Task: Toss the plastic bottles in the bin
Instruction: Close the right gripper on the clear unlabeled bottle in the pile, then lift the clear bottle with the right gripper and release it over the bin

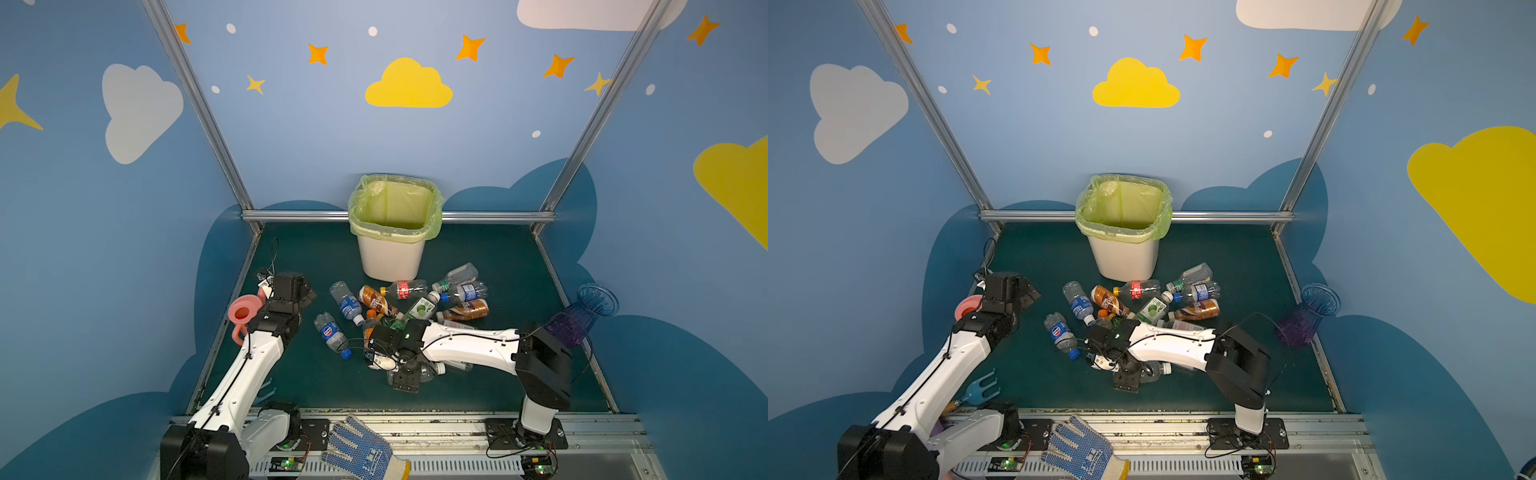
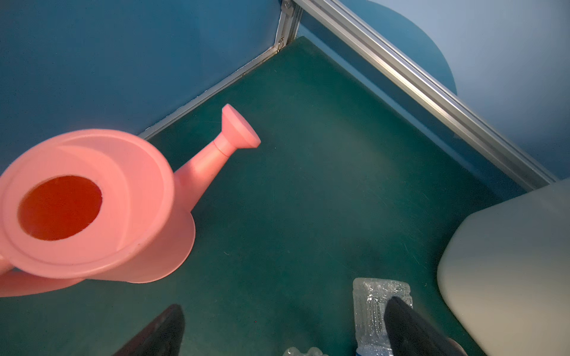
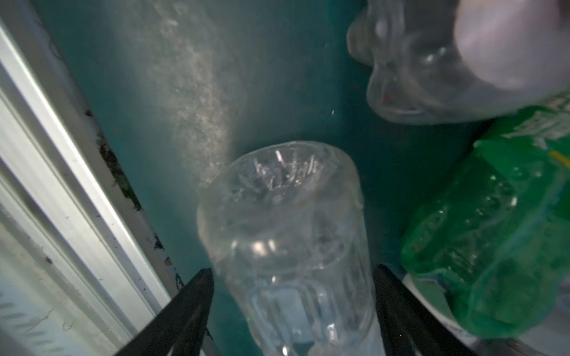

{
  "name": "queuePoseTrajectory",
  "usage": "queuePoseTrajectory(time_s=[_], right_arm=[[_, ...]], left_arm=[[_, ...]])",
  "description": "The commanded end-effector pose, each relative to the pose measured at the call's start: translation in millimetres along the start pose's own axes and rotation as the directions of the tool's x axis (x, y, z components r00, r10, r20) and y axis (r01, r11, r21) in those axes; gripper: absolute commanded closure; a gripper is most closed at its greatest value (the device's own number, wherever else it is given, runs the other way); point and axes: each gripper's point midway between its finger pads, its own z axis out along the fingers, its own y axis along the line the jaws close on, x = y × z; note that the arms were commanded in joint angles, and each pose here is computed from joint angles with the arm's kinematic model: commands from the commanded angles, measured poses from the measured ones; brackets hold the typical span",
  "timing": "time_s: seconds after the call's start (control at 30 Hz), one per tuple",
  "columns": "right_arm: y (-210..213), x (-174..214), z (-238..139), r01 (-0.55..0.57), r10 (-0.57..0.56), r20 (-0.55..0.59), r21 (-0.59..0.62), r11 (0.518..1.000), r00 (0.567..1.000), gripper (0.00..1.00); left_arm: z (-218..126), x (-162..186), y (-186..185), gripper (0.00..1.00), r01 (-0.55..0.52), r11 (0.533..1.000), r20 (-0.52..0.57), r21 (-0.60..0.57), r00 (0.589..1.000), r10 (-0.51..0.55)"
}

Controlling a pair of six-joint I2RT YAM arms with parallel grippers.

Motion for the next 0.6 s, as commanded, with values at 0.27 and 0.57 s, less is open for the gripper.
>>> queuePoseTrajectory(time_s=[0.27,0.57], right_arm=[[4.9,-4.3,5.8,0.045,-0.046,-0.049,-0.017,0.999,0.998,0.46],[-45.7,-39.2,-95.6,-0.071,0.048,0.260,0.076,0.995,0.964,0.54]], left_arm=[[-3.9,-5.6,8.8,0.00,-0.003,1.000,0.015,-0.024,1.000,0.004],[-5.8,-6.0,12.7,0.00,0.001,1.000,0.019,-0.026,1.000,-0.001]])
